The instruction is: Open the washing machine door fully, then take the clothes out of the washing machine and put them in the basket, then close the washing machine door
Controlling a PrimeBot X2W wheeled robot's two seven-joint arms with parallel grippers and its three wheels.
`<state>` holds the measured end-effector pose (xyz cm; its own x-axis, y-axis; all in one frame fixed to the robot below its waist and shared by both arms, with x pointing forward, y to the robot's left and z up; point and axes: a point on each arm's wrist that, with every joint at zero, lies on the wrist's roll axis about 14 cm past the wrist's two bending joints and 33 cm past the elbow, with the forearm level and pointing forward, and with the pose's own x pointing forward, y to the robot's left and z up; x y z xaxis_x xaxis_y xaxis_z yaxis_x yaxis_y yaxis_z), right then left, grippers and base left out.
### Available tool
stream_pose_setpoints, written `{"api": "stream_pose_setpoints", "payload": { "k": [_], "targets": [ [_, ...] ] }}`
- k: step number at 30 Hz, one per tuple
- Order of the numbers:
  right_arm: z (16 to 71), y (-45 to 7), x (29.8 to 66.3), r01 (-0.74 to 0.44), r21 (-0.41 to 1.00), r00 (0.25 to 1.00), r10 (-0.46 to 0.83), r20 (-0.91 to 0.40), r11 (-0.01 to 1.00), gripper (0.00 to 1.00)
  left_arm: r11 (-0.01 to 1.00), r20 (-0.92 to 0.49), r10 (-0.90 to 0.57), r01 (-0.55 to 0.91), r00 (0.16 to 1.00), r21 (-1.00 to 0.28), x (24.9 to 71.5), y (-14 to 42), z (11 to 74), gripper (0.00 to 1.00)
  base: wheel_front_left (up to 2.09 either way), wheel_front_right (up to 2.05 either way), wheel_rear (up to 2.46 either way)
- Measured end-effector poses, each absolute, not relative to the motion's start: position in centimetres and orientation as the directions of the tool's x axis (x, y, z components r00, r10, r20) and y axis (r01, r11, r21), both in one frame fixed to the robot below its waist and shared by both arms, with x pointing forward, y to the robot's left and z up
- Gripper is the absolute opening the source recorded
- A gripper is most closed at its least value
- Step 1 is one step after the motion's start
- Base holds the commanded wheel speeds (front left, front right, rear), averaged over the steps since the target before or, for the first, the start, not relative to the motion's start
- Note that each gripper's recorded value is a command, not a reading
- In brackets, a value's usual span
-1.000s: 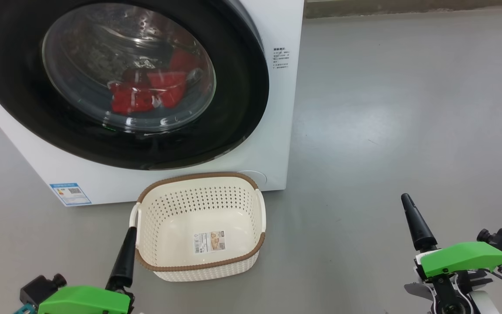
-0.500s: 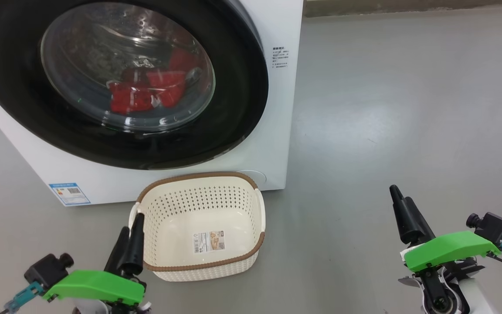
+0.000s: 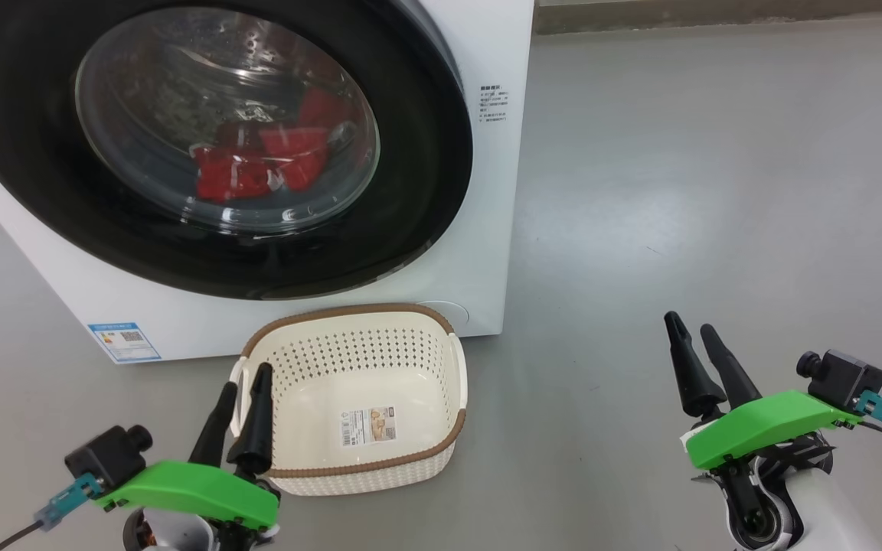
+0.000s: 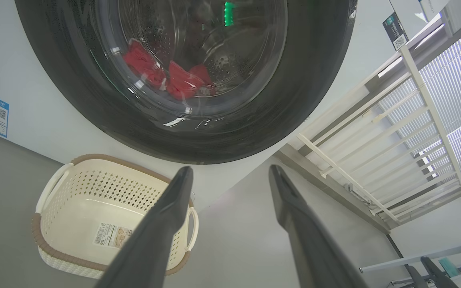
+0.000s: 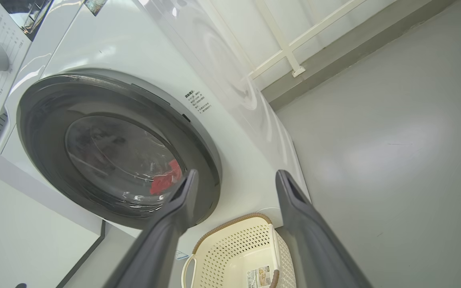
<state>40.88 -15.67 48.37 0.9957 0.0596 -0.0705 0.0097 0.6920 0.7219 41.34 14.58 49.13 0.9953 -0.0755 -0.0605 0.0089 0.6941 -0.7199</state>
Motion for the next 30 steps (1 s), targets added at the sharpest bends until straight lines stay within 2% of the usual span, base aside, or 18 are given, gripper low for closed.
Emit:
{"api": "stream_pose_setpoints", "payload": {
  "k": [30],
  "targets": [
    [51.4, -13.8, 43.2, -0.134, 0.457, 0.991, 0.129, 0.041, 0.879, 1.00, 0.887, 0.044, -0.125, 0.132, 0.991, -0.442, 43.5, 12.7, 52.0, 1.00, 0.00, 0.00, 0.00]
  ]
}}
